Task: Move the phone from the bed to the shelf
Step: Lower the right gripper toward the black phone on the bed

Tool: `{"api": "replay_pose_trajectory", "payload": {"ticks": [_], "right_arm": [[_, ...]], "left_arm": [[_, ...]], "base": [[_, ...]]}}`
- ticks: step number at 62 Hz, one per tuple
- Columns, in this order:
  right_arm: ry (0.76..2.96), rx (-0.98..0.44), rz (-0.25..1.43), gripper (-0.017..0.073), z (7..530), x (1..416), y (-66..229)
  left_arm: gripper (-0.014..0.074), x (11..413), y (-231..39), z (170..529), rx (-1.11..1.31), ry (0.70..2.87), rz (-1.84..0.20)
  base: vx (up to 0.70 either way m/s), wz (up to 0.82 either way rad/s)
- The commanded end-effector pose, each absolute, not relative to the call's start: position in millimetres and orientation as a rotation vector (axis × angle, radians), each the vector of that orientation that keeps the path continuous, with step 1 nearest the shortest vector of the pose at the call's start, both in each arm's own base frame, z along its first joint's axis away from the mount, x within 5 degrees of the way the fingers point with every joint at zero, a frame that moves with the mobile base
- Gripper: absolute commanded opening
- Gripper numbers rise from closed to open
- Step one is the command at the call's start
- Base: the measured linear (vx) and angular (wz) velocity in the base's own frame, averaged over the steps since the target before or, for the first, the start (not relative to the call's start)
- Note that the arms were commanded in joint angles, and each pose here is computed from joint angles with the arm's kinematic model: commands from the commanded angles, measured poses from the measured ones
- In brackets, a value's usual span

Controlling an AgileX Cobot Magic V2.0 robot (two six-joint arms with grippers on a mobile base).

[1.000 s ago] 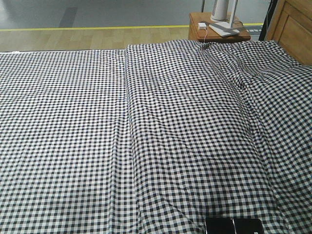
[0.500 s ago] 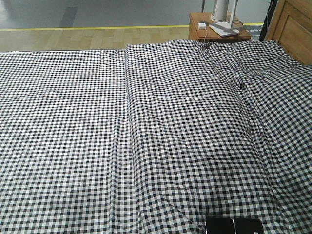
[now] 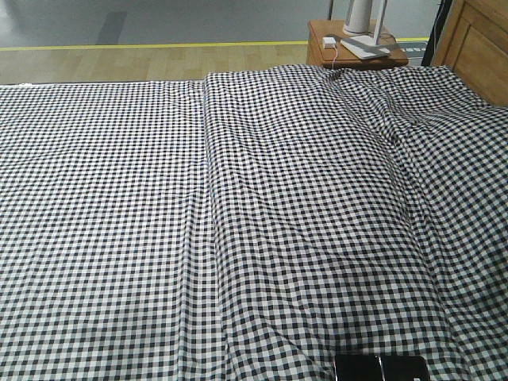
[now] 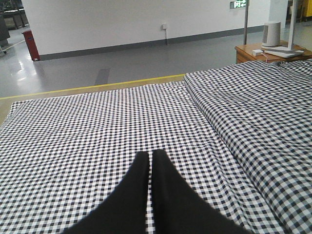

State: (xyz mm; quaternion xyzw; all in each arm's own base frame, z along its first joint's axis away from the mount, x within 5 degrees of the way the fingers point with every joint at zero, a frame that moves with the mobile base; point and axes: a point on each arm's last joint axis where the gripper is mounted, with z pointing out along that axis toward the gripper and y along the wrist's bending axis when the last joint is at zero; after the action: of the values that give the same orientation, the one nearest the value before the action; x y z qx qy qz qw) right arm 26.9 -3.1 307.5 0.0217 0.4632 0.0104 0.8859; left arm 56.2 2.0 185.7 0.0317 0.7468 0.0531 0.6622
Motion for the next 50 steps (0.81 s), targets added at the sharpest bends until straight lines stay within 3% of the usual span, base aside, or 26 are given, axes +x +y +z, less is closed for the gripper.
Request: {"api": "replay_pose_trajectory", "payload": {"ticks": [1,16,29,39,50], "right_arm": [[0.955,0.045,0.021,-0.0005,339.0,26.6,-3.0],[1.131,0.032,0.029,0.0001,385.6,62.9,-1.2],[1.425,0.021,0.037,0.0079,380.7,119.5,0.9],[1.638,0.019,0.040,0.0256,353.7,156.6,1.8],[1.783,0.017,0.043,0.0554,332.5,179.1,2.4]], "left_arm": [[0.0001,54.9,1.8,200.3,0.058,1.581,0.112],[0.0001,54.9,1.8,200.3,0.058,1.581,0.112],[0.0001,54.9,1.8,200.3,0.058,1.581,0.112],[0.0001,54.9,1.8,200.3,0.058,1.581,0.112],[0.0001,54.9,1.8,200.3,0.058,1.581,0.112]], "base": [[0.00,0.00],[0.00,0.00],[0.00,0.00],[0.00,0.00],[0.00,0.00]]}}
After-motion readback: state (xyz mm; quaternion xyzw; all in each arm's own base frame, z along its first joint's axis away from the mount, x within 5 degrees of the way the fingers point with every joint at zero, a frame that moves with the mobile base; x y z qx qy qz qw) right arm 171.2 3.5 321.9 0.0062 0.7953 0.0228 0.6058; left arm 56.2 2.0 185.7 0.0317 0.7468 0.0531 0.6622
